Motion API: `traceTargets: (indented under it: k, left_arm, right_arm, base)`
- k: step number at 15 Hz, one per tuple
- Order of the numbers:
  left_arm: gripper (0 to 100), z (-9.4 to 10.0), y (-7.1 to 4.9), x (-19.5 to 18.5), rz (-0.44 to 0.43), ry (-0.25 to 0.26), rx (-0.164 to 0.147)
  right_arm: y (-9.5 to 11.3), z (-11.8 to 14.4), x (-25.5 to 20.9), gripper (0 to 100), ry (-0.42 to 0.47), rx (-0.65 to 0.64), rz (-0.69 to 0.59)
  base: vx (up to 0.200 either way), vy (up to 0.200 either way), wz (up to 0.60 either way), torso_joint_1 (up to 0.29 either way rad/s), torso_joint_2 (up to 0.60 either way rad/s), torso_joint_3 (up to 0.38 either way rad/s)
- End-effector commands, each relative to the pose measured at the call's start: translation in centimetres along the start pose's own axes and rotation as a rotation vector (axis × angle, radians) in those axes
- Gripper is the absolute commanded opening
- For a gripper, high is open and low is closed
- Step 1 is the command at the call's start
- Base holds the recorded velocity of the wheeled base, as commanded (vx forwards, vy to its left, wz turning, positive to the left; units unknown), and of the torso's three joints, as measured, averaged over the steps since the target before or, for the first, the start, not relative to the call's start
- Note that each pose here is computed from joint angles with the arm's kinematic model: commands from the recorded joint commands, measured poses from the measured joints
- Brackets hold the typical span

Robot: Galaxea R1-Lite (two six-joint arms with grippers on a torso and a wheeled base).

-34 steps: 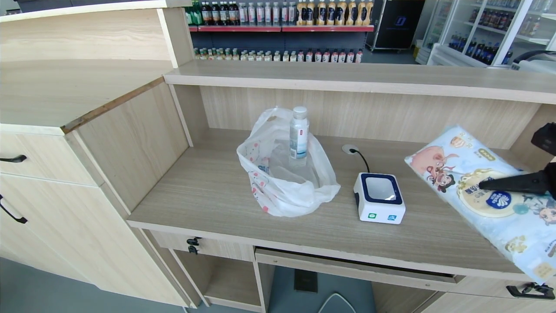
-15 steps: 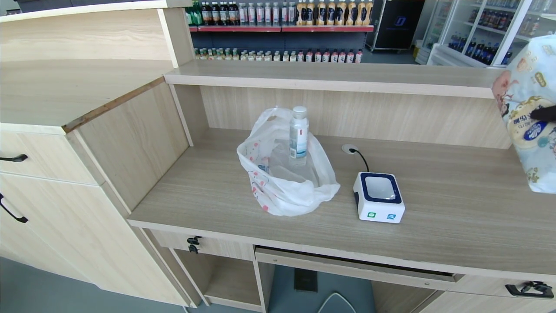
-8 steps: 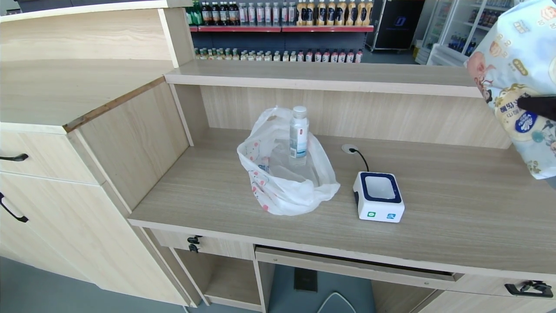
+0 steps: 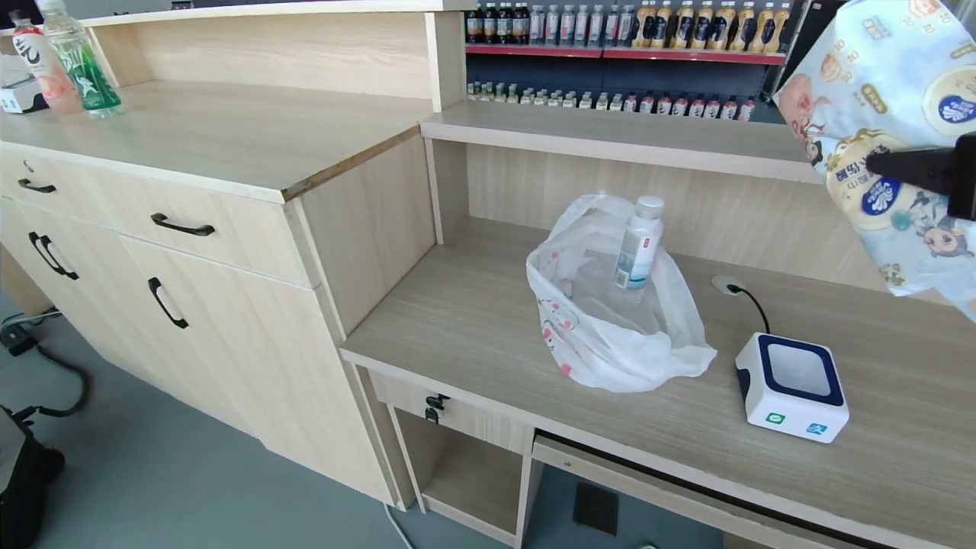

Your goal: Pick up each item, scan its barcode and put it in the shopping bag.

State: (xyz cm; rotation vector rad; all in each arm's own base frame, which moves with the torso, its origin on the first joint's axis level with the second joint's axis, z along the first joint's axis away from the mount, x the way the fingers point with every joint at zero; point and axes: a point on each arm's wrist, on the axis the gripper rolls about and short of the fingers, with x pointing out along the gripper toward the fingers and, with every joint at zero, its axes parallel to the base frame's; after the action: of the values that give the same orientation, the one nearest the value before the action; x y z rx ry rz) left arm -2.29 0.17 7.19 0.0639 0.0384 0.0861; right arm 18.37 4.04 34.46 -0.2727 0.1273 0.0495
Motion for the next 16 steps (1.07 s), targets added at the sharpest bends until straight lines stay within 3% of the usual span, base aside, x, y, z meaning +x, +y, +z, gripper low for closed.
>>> traceTargets:
  k: [1,3,6,9,12,16]
  left_arm:
    - [100,0.0,0.0,0.0,0.000,0.000,0.000]
    - [100,0.0,0.0,0.0,0.000,0.000,0.000]
    - [100,0.0,0.0,0.0,0.000,0.001,0.000]
    - [100,0.0,0.0,0.0,0.000,0.000,0.000]
    - [100,0.0,0.0,0.0,0.000,0.000,0.000]
    - [100,0.0,0.0,0.0,0.000,0.000,0.000]
  right_arm:
    - [0.9,-0.7,3.0,0,0.055,0.030,0.049]
    - [2.1,-2.2,7.3,0,0.054,0.130,0.149]
    - [2.8,-5.0,10.4,0,0.112,0.164,0.300]
    - [3.5,-6.8,12.4,0,0.153,0.168,0.336]
    - [4.2,-7.7,14.5,0,0.111,0.184,0.341]
    - [4.8,-9.0,16.4,0,0.120,0.217,0.368]
  base:
    - [0.000,0.000,0.00,0.000,0.00,0.000]
    - [0.000,0.000,0.00,0.000,0.00,0.000]
    - [0.000,0.000,0.00,0.000,0.00,0.000]
    - [0.000,0.000,0.00,0.000,0.00,0.000]
    - [0.000,0.000,0.00,0.000,0.00,0.000]
    - [0.000,0.000,0.00,0.000,0.00,0.000]
